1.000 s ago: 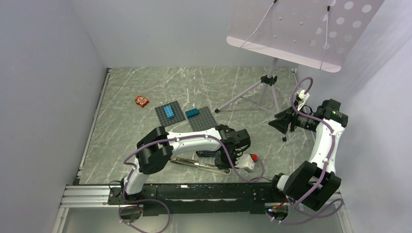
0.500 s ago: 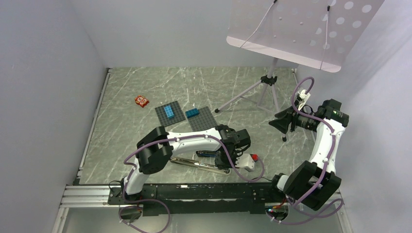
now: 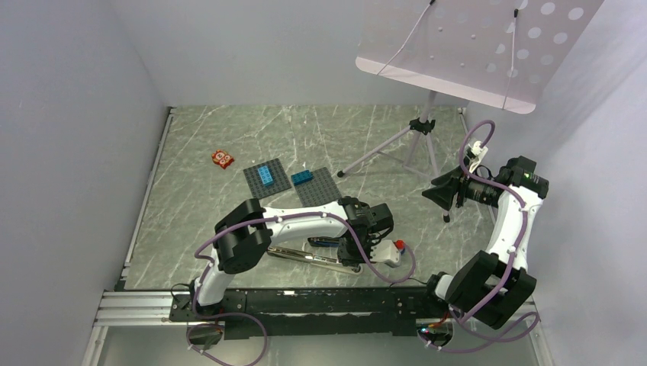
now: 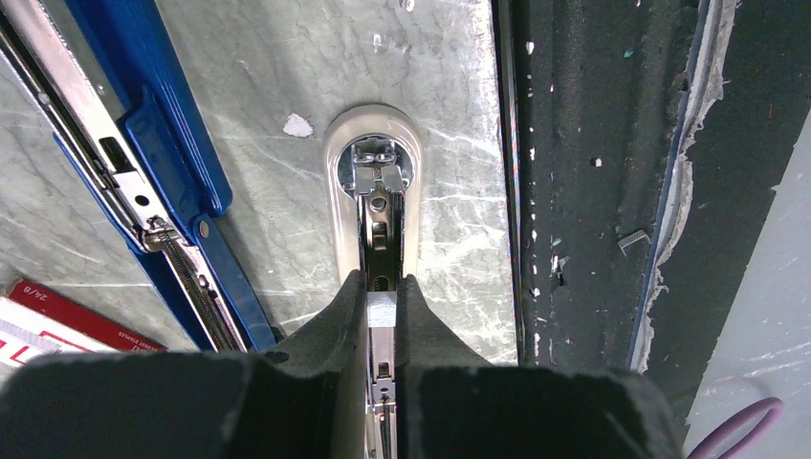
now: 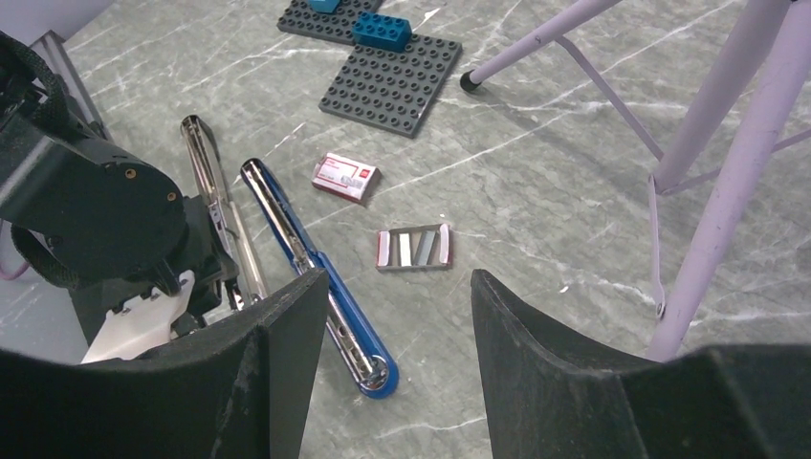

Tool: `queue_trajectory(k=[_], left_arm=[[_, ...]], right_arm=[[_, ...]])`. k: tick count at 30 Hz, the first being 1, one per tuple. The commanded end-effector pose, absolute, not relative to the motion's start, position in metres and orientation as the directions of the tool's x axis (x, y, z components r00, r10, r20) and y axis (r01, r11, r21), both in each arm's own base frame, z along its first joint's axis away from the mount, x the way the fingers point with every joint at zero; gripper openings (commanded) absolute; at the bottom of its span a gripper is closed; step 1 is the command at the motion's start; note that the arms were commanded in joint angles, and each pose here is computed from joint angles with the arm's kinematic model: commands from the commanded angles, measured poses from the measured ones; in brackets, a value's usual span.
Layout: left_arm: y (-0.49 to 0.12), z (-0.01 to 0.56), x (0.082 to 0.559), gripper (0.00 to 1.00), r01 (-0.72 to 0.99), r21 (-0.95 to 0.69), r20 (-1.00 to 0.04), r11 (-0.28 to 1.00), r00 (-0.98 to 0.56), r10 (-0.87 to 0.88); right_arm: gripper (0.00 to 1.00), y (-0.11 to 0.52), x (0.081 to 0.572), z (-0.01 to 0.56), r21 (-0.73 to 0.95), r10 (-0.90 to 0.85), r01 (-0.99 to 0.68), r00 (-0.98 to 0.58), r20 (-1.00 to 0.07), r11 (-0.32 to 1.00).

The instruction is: Load the staples into the stapler

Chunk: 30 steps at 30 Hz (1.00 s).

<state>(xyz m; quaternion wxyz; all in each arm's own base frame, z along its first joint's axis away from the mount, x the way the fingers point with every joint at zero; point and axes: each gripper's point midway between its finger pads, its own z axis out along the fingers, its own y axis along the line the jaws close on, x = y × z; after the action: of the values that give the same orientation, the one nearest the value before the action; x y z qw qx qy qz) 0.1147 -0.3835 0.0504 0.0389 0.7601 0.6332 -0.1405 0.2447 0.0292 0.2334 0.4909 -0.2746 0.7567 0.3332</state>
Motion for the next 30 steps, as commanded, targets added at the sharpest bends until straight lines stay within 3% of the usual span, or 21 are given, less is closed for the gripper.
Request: queue_trajectory(k=[1, 6, 10, 23, 27, 30], left_arm=[[-0.379, 0.048, 0.118, 0.09, 0.978, -0.101, -0.243, -0.18, 0.151, 0.958], [-0.379, 0.049, 0.118, 0.14, 0.979, -0.102, -0.244, -0.177, 0.148, 0.958], [-0.381, 0.051, 0.12, 0.25, 0.981, -0.091, -0.249, -0.17, 0.143, 0.958], [-0.387, 0.067, 0.122, 0.39, 0.987, -0.066, -0.301, -0.147, 0.121, 0.946], [-0.392, 0.089, 0.135, 0.44, 0.996, -0.028, -0.388, -0.082, 0.065, 0.919], [-0.39, 0.121, 0.147, 0.54, 1.0, -0.006, -0.512, -0.016, 0.011, 0.859]], right_arm=[[0.61, 0.029, 0.25, 0.25, 0.176, -0.094, -0.768, -0.293, -0.952, 0.616], [0.61, 0.028, 0.25, 0.25, 0.178, -0.091, -0.767, -0.294, -0.951, 0.616], [0.61, 0.028, 0.25, 0.249, 0.179, -0.091, -0.767, -0.296, -0.951, 0.616], [0.61, 0.028, 0.249, 0.249, 0.176, -0.094, -0.768, -0.293, -0.952, 0.615], [0.61, 0.028, 0.249, 0.248, 0.169, -0.103, -0.769, -0.291, -0.951, 0.616], [0.61, 0.028, 0.248, 0.245, 0.153, -0.117, -0.773, -0.281, -0.953, 0.615]])
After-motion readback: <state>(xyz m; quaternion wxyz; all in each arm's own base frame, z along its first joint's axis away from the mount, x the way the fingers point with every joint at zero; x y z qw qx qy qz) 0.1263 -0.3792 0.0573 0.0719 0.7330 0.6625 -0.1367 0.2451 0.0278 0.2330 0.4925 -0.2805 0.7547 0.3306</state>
